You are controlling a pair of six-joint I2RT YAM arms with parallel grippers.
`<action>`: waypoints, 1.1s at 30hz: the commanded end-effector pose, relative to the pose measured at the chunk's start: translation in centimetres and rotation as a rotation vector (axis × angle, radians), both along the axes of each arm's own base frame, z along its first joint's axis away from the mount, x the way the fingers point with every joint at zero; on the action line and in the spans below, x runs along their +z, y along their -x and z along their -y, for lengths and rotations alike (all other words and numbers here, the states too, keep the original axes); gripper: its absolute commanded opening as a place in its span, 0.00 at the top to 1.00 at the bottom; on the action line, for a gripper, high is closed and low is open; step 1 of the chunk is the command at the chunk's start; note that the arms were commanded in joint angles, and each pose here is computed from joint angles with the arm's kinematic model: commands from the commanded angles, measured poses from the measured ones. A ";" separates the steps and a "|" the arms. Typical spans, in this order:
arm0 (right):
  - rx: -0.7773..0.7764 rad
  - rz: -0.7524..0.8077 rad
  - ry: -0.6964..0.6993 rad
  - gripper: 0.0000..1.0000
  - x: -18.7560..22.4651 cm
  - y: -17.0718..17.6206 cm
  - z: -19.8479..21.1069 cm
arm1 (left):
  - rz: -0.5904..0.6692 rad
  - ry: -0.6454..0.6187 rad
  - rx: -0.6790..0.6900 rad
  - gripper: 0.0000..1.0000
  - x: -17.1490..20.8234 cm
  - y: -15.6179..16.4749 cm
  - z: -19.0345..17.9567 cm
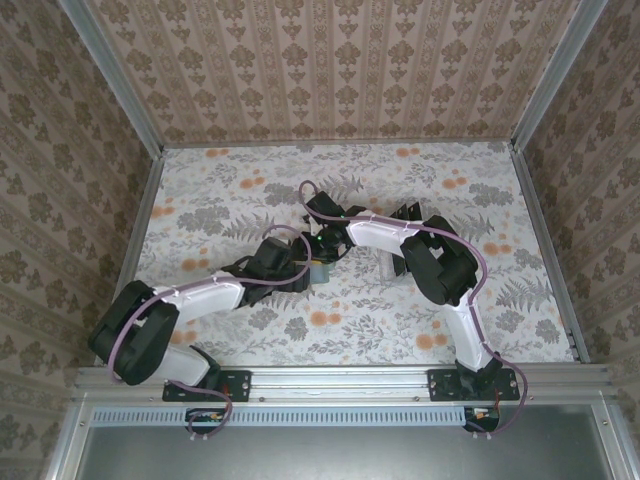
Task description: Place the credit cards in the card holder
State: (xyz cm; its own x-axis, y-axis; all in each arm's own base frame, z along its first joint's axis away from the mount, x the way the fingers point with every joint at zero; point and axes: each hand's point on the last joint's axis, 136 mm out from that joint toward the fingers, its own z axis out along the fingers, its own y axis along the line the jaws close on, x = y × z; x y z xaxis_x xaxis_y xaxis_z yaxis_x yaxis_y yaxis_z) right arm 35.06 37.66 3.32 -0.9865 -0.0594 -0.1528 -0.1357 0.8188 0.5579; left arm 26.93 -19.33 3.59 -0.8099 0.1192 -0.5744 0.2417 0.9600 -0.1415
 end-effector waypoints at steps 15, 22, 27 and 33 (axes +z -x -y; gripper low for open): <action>-0.068 0.032 -0.024 0.46 3.4 -0.2 2.3 | -0.021 -0.088 0.061 0.00 -2.1 0.0 -1.5; -0.100 0.016 -0.021 0.45 2.4 0.6 3.1 | -0.023 -0.091 0.061 0.00 -2.3 0.1 -1.6; -0.106 -0.007 -0.025 0.45 1.3 0.8 3.0 | -0.022 -0.091 0.060 0.00 -2.3 0.1 -1.5; -0.094 -0.010 -0.033 0.46 1.1 0.8 2.3 | -0.022 -0.091 0.059 0.00 -2.4 0.1 -1.5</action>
